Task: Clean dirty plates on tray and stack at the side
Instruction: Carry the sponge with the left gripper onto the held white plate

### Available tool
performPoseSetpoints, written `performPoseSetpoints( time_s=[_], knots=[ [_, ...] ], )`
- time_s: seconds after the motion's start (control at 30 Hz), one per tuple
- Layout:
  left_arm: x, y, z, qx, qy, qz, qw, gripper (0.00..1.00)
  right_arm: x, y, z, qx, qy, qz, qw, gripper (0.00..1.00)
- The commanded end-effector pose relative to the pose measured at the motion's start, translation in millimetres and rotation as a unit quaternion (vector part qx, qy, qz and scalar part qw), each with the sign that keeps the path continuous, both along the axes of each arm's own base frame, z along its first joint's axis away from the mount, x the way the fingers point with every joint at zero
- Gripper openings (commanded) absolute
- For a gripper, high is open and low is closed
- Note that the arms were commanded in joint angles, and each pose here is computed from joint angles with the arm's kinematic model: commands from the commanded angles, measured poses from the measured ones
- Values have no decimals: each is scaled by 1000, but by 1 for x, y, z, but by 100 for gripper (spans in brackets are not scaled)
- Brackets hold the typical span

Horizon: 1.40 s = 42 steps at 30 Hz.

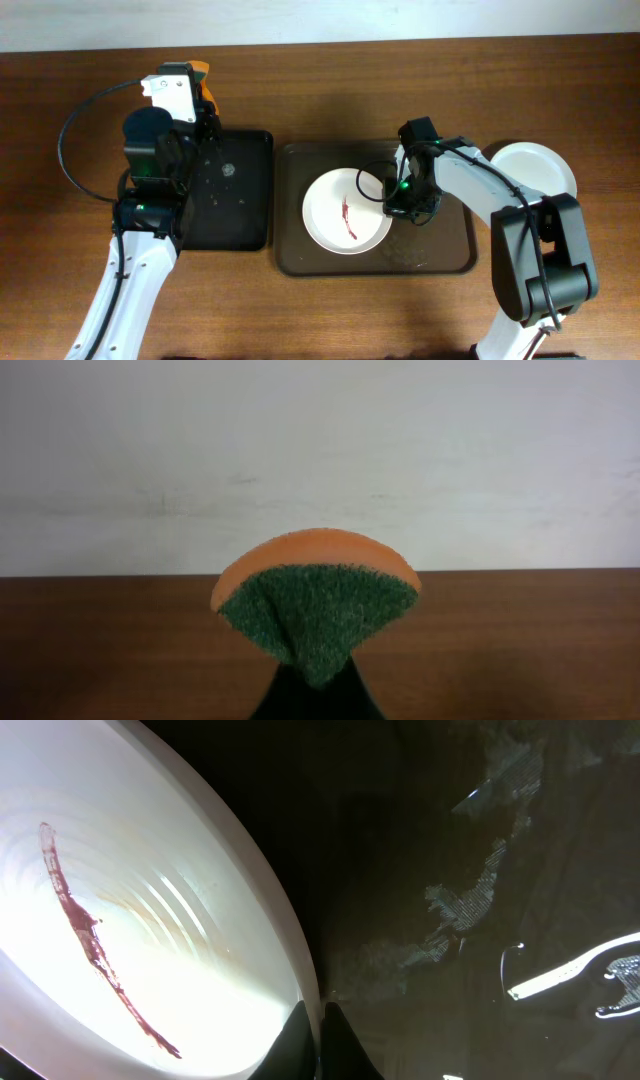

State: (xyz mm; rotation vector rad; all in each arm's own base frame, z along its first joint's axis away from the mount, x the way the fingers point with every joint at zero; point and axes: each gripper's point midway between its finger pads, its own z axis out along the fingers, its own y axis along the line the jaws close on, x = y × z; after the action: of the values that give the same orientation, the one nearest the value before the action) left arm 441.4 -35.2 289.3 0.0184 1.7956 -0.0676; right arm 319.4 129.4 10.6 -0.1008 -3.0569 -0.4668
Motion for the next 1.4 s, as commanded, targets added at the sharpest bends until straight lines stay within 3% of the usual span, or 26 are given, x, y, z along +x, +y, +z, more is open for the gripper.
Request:
performPoseSetpoints(
  time_s=[0.0, 0.33, 0.47, 0.57, 0.9, 1.03, 1.23, 1.37],
  knots=[
    [-3, 3, 25, 6, -30, 4, 1000, 0, 2, -1, 9, -1, -18, 5, 1000, 4],
    [-4, 3, 13, 8, -7, 4, 1000, 0, 4, 0, 9, 0, -20, 5, 1000, 4],
    [-5, 3, -15, 12, 42, 3, 999, 0, 4, 0, 9, 0, -21, 5, 1000, 4],
    [-10, 4, -58, 20, 121, 2, 993, 0, 5, 0, 9, 0, -22, 5, 1000, 4],
    [-51, -7, -217, 19, 392, -34, 919, 0, 5, 0, 9, 0, -22, 5, 1000, 4],
    [-60, -15, -240, 0, 429, -50, 902, 0, 5, 0, 9, 0, -22, 5, 1000, 4],
    [-64, -17, -242, -5, 438, -50, 898, 0, 5, 0, 9, 0, -22, 5, 1000, 4],
    [-71, -60, -232, -86, 436, -151, 883, 0, 5, 0, 9, 0, -23, 5, 1000, 4]
  ],
)
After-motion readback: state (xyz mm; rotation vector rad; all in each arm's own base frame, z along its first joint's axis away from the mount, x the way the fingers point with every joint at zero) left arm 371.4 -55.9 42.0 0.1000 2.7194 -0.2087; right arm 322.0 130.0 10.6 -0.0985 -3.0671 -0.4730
